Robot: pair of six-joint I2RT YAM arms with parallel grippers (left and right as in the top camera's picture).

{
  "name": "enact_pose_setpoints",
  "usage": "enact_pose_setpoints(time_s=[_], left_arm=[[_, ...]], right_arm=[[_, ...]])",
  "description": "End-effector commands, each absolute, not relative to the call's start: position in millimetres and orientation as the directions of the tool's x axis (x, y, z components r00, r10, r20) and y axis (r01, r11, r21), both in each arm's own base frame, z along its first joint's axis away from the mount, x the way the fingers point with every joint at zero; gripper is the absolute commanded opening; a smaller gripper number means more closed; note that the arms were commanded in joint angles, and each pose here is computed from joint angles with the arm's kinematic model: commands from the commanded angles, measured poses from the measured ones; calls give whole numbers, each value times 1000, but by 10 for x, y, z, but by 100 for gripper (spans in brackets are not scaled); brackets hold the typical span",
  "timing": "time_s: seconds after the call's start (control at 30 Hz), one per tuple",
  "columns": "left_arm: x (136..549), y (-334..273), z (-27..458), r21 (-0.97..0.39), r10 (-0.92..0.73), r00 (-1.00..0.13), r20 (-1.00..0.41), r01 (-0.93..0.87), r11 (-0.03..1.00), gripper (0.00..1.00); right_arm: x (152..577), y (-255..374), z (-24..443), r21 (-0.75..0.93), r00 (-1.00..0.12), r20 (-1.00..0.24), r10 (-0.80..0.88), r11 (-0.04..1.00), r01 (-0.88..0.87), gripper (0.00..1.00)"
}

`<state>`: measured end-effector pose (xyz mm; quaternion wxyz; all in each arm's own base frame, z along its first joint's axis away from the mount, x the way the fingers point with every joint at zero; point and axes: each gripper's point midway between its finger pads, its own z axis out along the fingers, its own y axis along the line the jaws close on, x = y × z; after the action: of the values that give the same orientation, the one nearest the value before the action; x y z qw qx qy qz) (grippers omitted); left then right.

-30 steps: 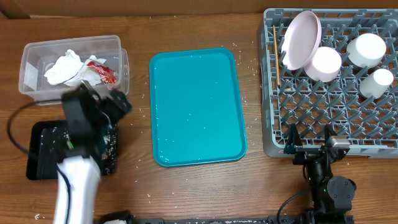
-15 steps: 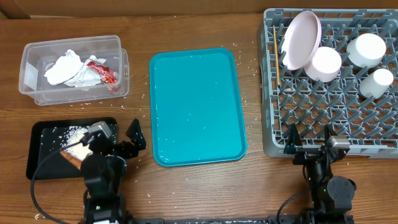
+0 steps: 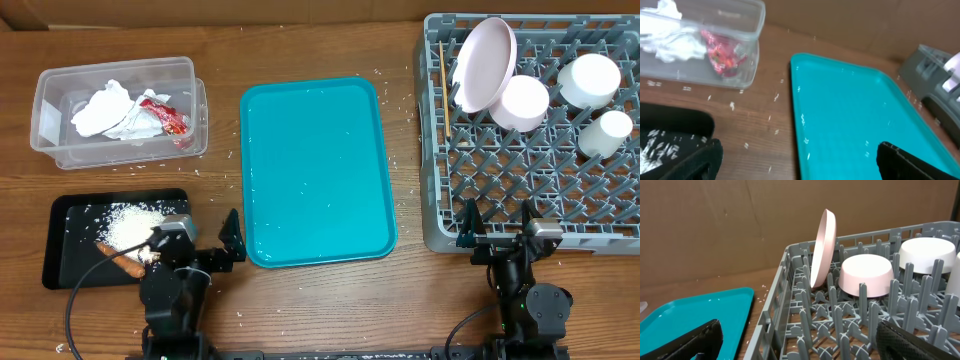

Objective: Sort waste into correct bins and load items into the dishwasher

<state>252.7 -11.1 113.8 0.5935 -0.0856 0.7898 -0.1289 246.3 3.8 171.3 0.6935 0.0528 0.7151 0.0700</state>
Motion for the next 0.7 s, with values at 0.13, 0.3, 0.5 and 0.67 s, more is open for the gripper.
enact_pose_setpoints(time_s=[0.13,0.3,0.5,0.67], left_arm=[[2489,-18,1389,-212,-209,-156,-966,4,977,100],[2459,-21,1586,-206,-204,-72,-976,23,978,100],[2459,-17,1577,-139,-137,-73,-988,25,990,100],[2460,-18,1578,-99,-96,-72,-993,29,995,100]], right_arm=[[2464,35,1697,167,-27,-986,166,986,-18,100],[2464,35,1697,167,-27,-986,166,986,-18,100],[2464,35,1697,167,-27,-986,166,986,-18,100],[2464,35,1697,167,-27,-986,166,986,-18,100]])
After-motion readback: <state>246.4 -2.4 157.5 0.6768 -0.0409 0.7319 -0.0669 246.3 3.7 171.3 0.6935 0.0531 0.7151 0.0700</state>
